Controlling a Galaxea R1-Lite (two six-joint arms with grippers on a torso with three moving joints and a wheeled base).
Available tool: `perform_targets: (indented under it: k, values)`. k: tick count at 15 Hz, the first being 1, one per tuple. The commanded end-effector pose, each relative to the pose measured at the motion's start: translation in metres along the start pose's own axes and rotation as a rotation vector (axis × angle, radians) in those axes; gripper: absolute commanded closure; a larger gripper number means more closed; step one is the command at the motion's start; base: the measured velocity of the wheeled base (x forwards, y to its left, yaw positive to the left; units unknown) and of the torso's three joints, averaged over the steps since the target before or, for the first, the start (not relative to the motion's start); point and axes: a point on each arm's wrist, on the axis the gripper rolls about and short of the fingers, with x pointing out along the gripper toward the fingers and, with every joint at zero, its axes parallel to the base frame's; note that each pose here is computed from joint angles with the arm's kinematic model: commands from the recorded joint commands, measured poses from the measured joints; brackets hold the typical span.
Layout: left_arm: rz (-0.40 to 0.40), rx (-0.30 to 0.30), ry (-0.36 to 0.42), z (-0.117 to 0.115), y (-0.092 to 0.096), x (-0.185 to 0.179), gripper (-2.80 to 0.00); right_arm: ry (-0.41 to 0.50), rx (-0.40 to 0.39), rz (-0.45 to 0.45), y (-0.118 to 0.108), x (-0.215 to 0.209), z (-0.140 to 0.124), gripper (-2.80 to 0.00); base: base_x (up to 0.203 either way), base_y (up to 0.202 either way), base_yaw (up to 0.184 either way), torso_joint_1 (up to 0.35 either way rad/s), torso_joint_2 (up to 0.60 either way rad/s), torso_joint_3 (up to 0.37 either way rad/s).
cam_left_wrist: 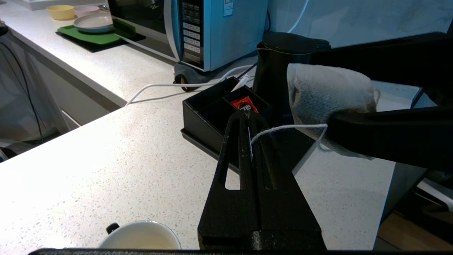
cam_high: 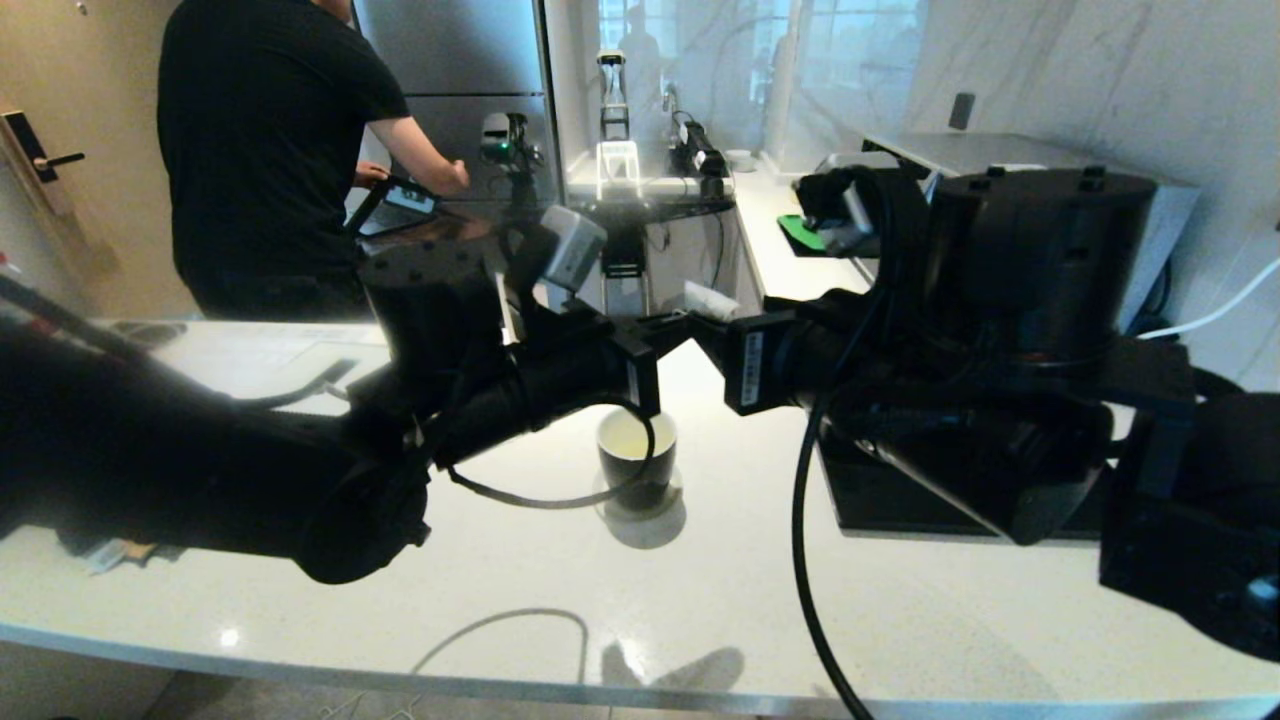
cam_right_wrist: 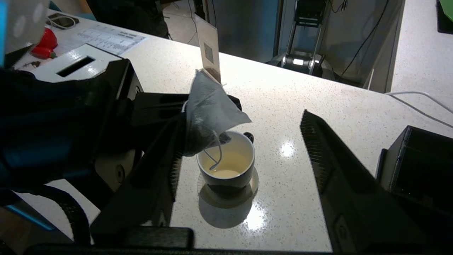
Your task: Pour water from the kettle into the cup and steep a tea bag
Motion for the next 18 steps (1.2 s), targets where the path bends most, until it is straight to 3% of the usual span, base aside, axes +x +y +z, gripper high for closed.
perform_targets:
  k: [1,18]
  values:
    - [-0.002,0.001,-0.005,0.0005,0.0,-0.0004,0.0,0.001,0.0,-0.003,-0.0001,0.0002,-0.0019,-2.8,0.0,0.0,0.0,0.0,0.0,0.0]
    - [0.003,0.001,-0.003,0.0016,0.0004,-0.0049,0.0,-0.013,0.005,-0.061,-0.0055,0.001,0.0011,-2.8,0.0,0.0,0.0,0.0,0.0,0.0]
